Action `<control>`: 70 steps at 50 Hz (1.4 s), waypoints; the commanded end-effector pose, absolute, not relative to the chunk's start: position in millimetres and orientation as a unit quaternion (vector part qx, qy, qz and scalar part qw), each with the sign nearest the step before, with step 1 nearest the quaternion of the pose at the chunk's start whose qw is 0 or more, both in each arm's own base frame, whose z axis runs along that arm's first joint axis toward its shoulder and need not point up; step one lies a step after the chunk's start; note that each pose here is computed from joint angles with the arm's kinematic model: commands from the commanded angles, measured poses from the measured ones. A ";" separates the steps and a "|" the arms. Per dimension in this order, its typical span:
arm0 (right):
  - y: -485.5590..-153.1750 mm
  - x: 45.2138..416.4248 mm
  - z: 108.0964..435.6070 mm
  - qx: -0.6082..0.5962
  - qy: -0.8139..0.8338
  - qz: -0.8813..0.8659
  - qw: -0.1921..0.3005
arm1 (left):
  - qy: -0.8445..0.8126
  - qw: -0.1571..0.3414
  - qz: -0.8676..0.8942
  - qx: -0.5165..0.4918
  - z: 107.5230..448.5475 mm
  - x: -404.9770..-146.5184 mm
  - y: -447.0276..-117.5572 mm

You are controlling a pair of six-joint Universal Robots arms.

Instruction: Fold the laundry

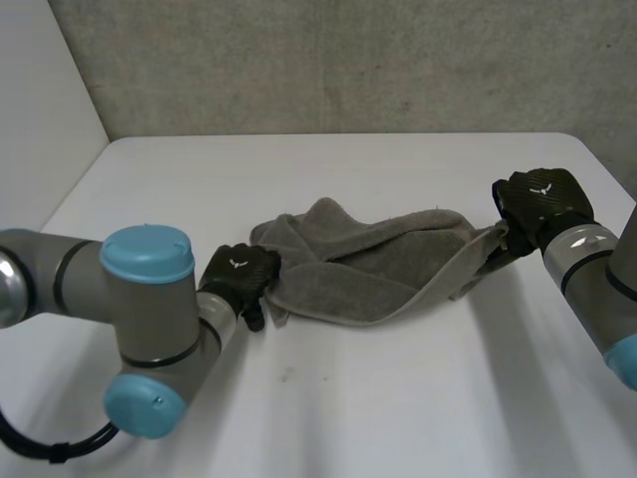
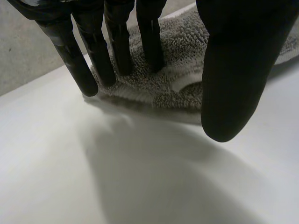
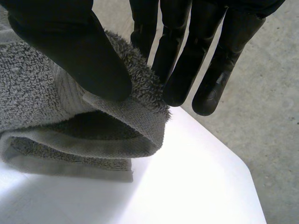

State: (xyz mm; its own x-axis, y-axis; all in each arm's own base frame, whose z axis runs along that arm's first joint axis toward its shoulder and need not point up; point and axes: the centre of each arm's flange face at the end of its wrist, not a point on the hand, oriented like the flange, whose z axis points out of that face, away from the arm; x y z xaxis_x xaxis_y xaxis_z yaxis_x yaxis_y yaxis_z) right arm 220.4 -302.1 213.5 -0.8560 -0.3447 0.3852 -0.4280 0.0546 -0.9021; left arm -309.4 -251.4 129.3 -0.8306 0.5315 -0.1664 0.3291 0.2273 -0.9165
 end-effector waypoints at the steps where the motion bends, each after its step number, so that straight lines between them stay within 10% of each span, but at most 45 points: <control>1: -301.6 221.4 208.8 0.271 -0.728 0.629 0.033 | -0.767 0.114 0.566 -0.279 123.7 -328.5 -263.3; 34: -306.4 221.5 197.5 0.295 -0.729 0.616 0.052 | -0.764 0.217 0.576 -0.193 134.6 -357.5 -286.6; 51: -292.4 195.9 263.9 0.386 -0.700 0.578 0.163 | -0.750 0.126 0.619 -0.198 263.7 -272.7 -273.3; 70: -282.9 197.4 225.7 0.422 -0.746 0.497 0.136 | -0.794 0.047 0.528 -0.297 165.7 -267.4 -267.6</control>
